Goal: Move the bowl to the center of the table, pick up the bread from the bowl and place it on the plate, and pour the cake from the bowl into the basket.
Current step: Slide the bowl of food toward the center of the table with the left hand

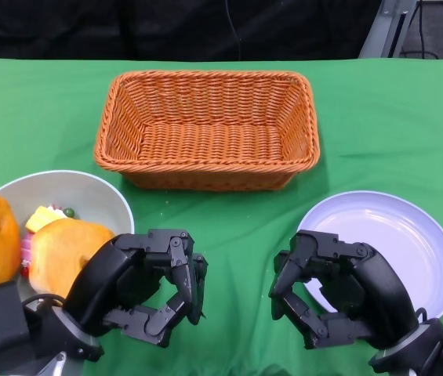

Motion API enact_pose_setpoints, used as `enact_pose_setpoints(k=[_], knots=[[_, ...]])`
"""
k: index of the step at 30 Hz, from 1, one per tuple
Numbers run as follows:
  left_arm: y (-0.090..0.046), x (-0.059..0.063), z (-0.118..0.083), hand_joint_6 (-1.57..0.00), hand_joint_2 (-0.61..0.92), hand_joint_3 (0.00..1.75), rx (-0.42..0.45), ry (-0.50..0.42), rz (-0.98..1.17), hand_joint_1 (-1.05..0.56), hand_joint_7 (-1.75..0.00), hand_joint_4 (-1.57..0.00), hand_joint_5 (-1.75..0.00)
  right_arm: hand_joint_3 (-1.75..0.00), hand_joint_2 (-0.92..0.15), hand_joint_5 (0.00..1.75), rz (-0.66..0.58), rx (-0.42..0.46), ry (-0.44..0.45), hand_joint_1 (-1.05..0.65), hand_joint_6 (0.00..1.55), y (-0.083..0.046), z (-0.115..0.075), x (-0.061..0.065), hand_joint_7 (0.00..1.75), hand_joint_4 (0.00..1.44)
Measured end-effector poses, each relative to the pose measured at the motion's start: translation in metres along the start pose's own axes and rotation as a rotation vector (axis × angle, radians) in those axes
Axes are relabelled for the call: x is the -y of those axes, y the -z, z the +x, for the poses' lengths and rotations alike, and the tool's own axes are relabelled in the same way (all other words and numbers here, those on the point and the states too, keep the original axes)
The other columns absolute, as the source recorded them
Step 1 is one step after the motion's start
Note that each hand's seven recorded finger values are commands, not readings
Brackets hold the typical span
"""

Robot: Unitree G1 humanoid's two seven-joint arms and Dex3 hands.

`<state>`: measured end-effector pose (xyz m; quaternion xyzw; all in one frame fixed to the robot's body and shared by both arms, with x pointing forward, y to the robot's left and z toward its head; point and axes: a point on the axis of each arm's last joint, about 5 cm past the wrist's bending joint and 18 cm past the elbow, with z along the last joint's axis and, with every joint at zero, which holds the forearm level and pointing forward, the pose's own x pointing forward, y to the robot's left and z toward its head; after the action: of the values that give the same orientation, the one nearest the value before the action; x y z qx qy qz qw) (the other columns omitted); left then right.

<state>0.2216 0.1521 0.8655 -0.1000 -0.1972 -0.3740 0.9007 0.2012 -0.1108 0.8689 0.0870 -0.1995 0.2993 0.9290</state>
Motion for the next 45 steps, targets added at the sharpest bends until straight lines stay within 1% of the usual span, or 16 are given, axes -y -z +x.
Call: enact_pose_setpoints(k=[1,5,7,8,9,10,11,13,15,21,25,30,32,34,38,45], knots=[[-0.002,-0.001,0.000,-0.86,0.49,1.21,0.011,-0.002,0.008,-0.05,-1.29,-0.87,-1.52,-1.09,-0.51,1.62,0.000,0.000,0.002,-0.04,0.79,0.000,0.000,0.000,1.25,0.83],[-0.022,-0.007,0.005,-0.91,0.54,0.92,0.108,-0.015,0.122,-0.18,-0.91,-0.87,-1.29,-1.10,-0.50,1.60,-0.003,0.000,0.006,-0.04,0.79,0.000,0.000,0.000,1.27,0.84],[-0.033,-0.011,0.007,-0.92,0.56,0.87,0.152,-0.022,0.180,-0.21,-0.84,-0.86,-1.25,-1.10,-0.50,1.60,-0.003,0.000,0.007,-0.04,0.79,0.000,0.000,0.000,1.27,0.84],[-0.038,-0.012,0.008,-0.91,0.65,0.66,0.165,-0.026,0.201,-0.30,-0.65,-0.84,-1.08,-1.10,-0.50,1.60,-0.003,0.000,0.006,-0.04,0.79,0.000,0.001,0.000,1.27,0.84],[-0.042,-0.013,0.008,-0.98,0.79,0.38,0.178,-0.029,0.221,-0.36,-0.39,-0.85,-0.91,-1.10,-0.50,1.60,-0.003,0.001,0.006,-0.04,0.79,0.000,0.001,0.000,1.27,0.84],[-0.047,-0.014,0.008,-1.01,0.86,0.25,0.191,-0.033,0.241,-0.39,-0.26,-0.86,-0.81,-1.11,-0.49,1.60,-0.003,0.001,0.006,-0.04,0.79,0.000,0.001,0.000,1.27,0.84],[-0.052,-0.016,0.007,-0.97,0.89,0.16,0.205,-0.039,0.264,-0.42,-0.13,-0.85,-0.59,-1.11,-0.49,1.60,-0.003,0.001,0.005,-0.05,0.79,0.000,0.001,0.000,1.28,0.84],[-0.062,-0.020,0.006,-0.93,0.91,0.13,0.231,-0.051,0.302,-0.45,-0.04,-0.84,-0.42,-1.11,-0.49,1.60,-0.003,0.001,0.005,-0.05,0.78,0.000,0.001,0.000,1.28,0.84],[-0.070,-0.022,0.004,-0.87,0.92,0.14,0.259,-0.070,0.332,-0.50,-0.01,-0.78,-0.31,-1.11,-0.50,1.61,-0.003,0.002,0.004,-0.04,0.78,0.000,0.001,0.000,1.29,0.84],[-0.089,-0.034,-0.004,-0.70,0.92,0.19,0.302,-0.139,0.396,-0.56,0.00,-0.64,-0.17,-1.11,-0.50,1.61,0.000,-0.003,0.006,-0.04,0.78,0.001,0.001,0.000,1.30,0.84],[-0.098,-0.049,-0.012,-0.67,0.92,0.17,0.333,-0.206,0.412,-0.59,0.00,-0.62,-0.13,-1.12,-0.50,1.60,0.005,-0.010,0.006,-0.03,0.78,0.003,0.000,0.000,1.29,0.84],[-0.107,-0.065,-0.019,-0.69,0.92,0.15,0.362,-0.348,0.433,-0.61,-0.01,-0.66,-0.11,-1.12,-0.50,1.60,0.007,-0.009,0.005,-0.02,0.78,0.003,0.000,0.000,1.28,0.83],[-0.107,-0.072,-0.020,-0.68,0.92,0.15,0.367,-0.407,0.426,-0.60,-0.01,-0.66,-0.10,-1.12,-0.50,1.60,0.007,-0.009,0.004,-0.02,0.78,0.003,0.000,0.000,1.29,0.84],[-0.105,-0.079,-0.022,-0.64,0.92,0.23,0.358,-0.472,0.423,-0.61,0.00,-0.64,-0.07,-1.13,-0.50,1.60,0.007,-0.009,0.004,-0.02,0.78,0.003,0.000,0.000,1.29,0.84],[-0.098,-0.092,-0.027,-0.57,0.92,0.35,0.304,-0.594,0.434,-0.63,0.00,-0.60,-0.03,-1.14,-0.50,1.60,0.007,-0.010,0.005,-0.01,0.78,0.003,0.000,0.000,1.28,0.84],[-0.079,-0.109,-0.037,-0.55,0.92,0.43,0.112,-0.758,0.457,-0.57,0.00,-0.58,-0.01,-1.16,-0.49,1.60,0.009,-0.013,0.006,0.00,0.77,0.003,0.001,0.001,1.29,0.83]])
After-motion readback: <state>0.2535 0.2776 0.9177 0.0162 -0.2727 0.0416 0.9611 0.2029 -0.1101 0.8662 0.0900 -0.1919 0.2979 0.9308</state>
